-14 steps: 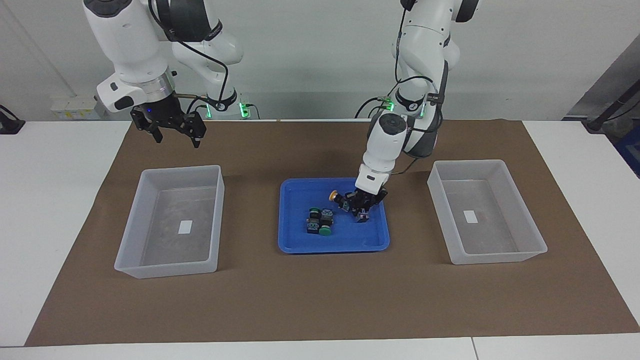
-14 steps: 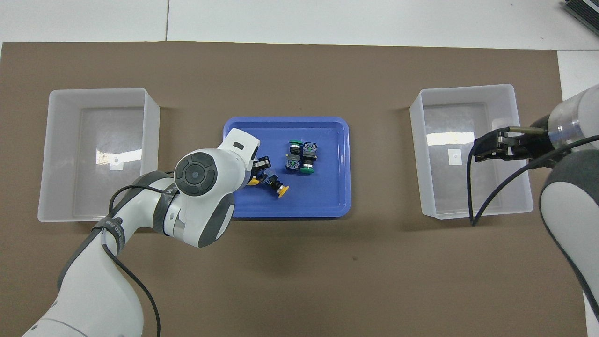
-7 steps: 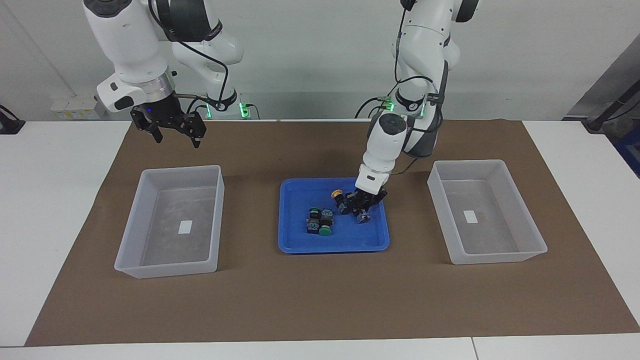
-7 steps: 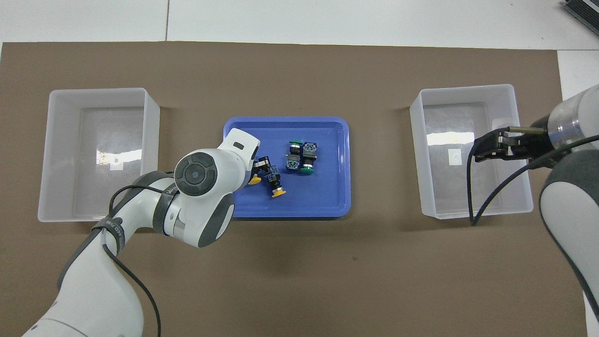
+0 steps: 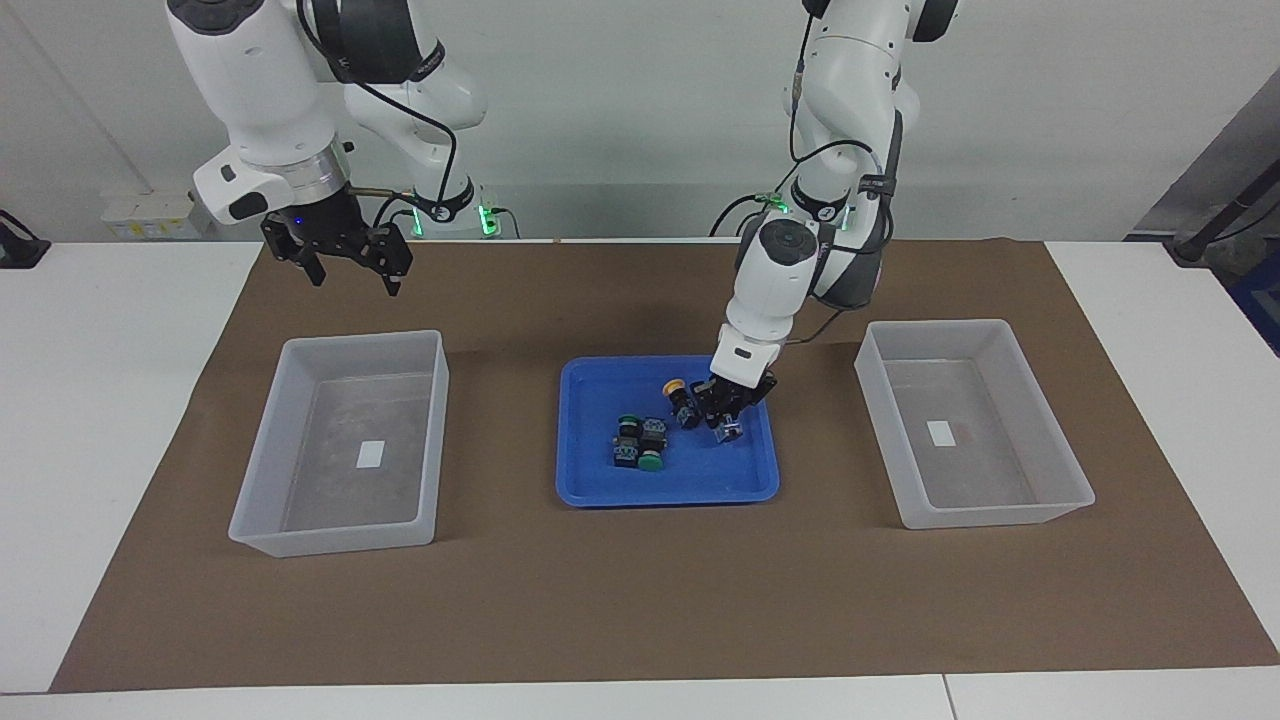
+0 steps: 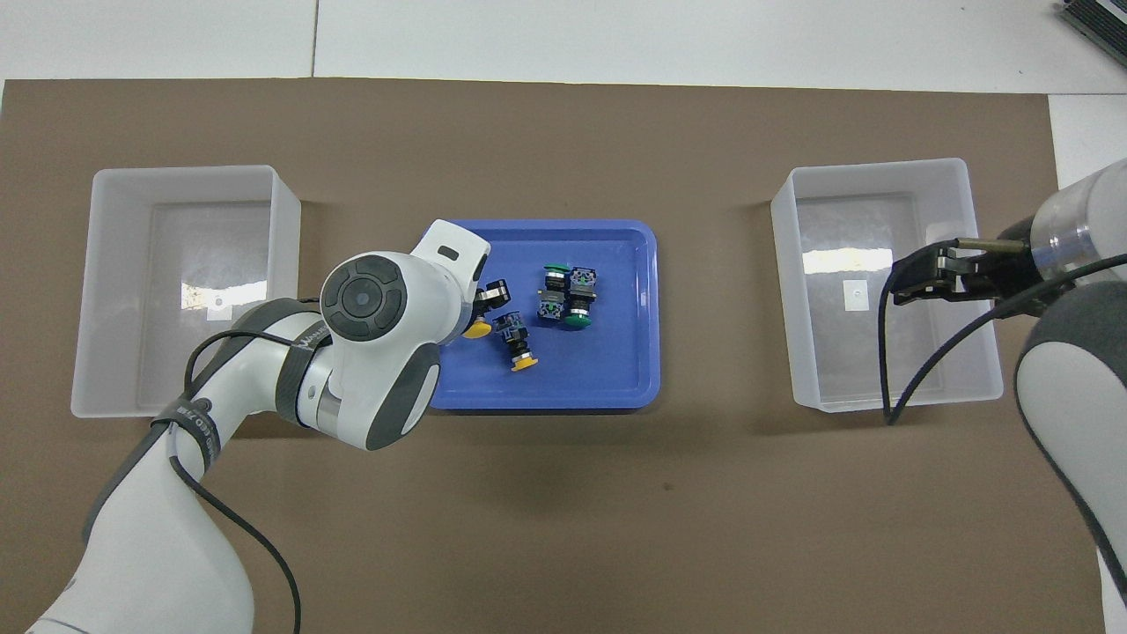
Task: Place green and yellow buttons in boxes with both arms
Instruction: 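Grasp the yellow button with the left gripper and lift it, then carry the yellow button into the left box and release it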
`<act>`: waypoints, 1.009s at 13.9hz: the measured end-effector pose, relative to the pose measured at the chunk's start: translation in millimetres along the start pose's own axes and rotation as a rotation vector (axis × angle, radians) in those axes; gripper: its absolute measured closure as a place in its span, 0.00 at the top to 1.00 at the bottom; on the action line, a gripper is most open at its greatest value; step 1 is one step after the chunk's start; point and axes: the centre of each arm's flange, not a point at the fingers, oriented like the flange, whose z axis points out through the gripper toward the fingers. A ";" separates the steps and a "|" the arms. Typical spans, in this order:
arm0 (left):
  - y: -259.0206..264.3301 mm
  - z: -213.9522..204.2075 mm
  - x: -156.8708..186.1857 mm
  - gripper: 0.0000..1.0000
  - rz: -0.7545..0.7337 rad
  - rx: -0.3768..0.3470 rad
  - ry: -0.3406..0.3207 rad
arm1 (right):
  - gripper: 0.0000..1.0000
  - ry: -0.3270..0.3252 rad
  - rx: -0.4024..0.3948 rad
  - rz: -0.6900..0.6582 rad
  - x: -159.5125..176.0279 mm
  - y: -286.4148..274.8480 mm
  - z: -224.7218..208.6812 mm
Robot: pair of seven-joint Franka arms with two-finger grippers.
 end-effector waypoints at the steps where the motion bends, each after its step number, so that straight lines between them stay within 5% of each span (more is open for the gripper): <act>1: -0.6 -5.3 1.6 0.33 -0.002 0.002 -0.002 | 1.00 0.000 0.000 0.000 0.0 0.0 0.0; 8: -28.7 -37.1 20.2 0.33 -0.004 0.037 -0.033 | 1.00 0.000 0.000 0.000 0.0 0.0 0.0; 14: -158.6 -151.1 85.6 0.33 0.063 0.045 -0.078 | 1.00 0.000 0.000 0.000 0.0 0.0 0.0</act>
